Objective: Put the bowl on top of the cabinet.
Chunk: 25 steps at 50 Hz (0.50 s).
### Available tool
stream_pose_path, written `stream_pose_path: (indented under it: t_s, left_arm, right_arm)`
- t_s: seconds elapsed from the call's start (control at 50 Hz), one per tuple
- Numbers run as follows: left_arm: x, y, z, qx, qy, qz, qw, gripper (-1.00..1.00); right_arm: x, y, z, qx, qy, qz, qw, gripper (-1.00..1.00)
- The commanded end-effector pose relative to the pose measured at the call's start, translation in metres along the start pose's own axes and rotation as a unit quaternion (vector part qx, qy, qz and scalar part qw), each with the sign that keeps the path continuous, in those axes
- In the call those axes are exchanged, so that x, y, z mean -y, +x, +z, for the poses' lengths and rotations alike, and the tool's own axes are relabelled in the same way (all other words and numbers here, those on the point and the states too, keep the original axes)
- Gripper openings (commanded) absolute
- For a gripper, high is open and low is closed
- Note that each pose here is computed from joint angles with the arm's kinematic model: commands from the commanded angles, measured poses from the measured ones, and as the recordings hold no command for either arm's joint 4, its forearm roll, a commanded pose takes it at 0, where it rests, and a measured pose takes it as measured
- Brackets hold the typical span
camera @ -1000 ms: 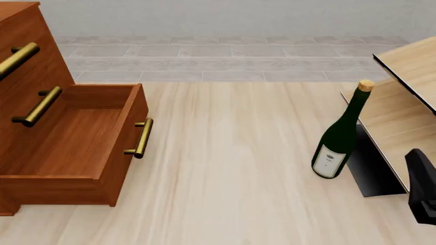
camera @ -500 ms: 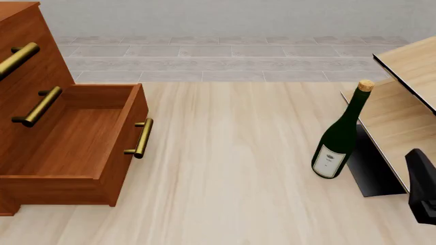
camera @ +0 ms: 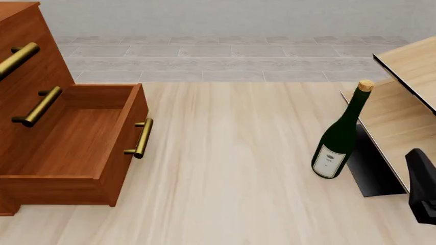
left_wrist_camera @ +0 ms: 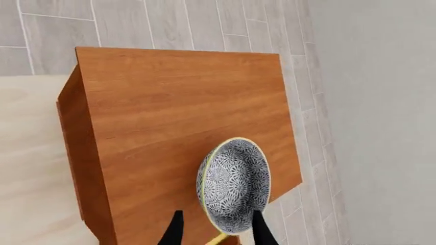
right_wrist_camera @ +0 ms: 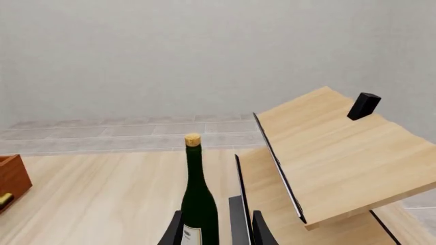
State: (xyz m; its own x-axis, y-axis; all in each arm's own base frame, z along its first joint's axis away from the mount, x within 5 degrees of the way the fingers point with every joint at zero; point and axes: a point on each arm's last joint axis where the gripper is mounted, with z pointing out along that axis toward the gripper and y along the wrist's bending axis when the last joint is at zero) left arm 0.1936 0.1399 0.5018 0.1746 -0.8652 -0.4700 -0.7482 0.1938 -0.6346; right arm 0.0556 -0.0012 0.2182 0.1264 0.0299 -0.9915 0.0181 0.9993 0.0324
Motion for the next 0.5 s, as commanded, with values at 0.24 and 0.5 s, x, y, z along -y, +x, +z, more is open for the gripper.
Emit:
stream_pose_path:
  t_s: [0.24, 0.5]
  left_arm:
    - [0.005, 0.006, -0.054, 0.030, 0.067, 0.005, 0.9973, 1.00]
    - [0.007, 0.004, -0.076, 0.051, 0.094, 0.031, 0.9938, 1.00]
  right_arm:
    - [0.000, 0.000, 0.000, -0.001, -0.001, 0.000, 1.0000, 1.00]
    - [0.000, 0.000, 0.000, 0.000, 0.001, 0.001, 1.0000, 1.00]
